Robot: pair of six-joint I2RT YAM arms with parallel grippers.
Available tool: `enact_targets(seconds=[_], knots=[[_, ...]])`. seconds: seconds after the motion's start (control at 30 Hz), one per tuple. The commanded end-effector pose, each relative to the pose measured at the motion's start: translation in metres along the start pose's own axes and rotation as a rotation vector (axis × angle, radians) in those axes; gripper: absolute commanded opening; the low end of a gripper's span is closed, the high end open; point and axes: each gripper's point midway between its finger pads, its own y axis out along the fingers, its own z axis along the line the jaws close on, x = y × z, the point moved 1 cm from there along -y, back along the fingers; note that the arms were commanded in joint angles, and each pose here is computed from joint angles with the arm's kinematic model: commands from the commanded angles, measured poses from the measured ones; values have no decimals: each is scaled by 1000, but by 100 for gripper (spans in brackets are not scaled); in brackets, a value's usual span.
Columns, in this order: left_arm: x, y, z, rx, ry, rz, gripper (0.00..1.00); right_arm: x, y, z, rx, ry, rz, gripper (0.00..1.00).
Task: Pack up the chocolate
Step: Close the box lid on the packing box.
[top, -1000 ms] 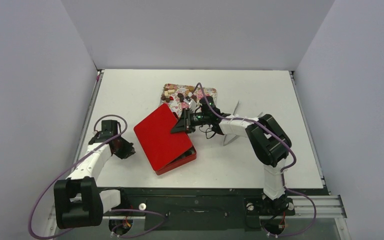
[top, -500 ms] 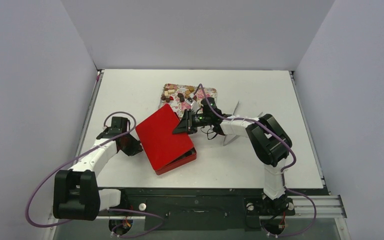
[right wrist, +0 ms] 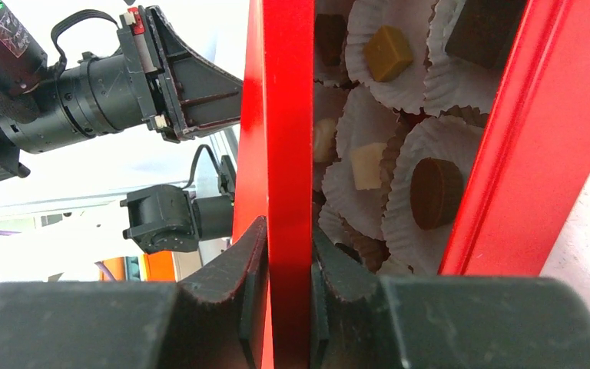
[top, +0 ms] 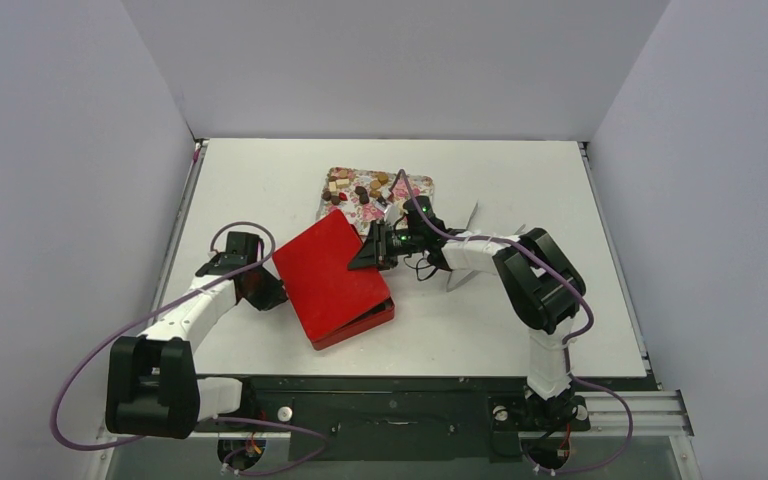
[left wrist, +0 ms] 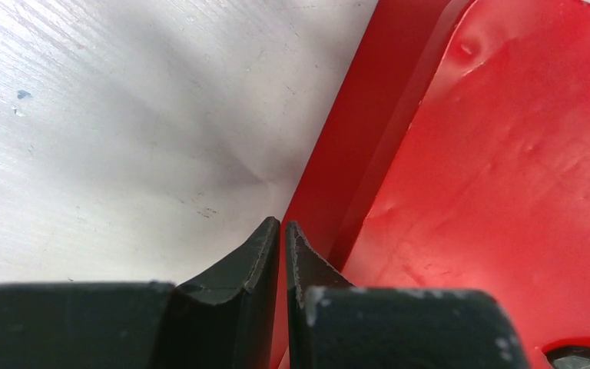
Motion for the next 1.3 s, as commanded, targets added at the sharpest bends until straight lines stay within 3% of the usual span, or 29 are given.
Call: enact_targets(seconds=[0.0,0.23,0.33,0.73,1.27], knots=[[15,-10,-18,-48,12,-56,6,11,-11,-2,-43,-73,-59,15],[24,-36,-6,-7,63,-128,7,12,-12,-2,-45,-74,-62,15],[22,-51,-12,-61,80,-141,6,11,-11,-2,-46,-75,-61,15],[-53,-66,-33,-184,160,-4,6,14,-11,-1,-47,-74,-65,15],[-84,-69,-11,-139,205,40,3,16,-11,-4,-57,-69,-70,15]])
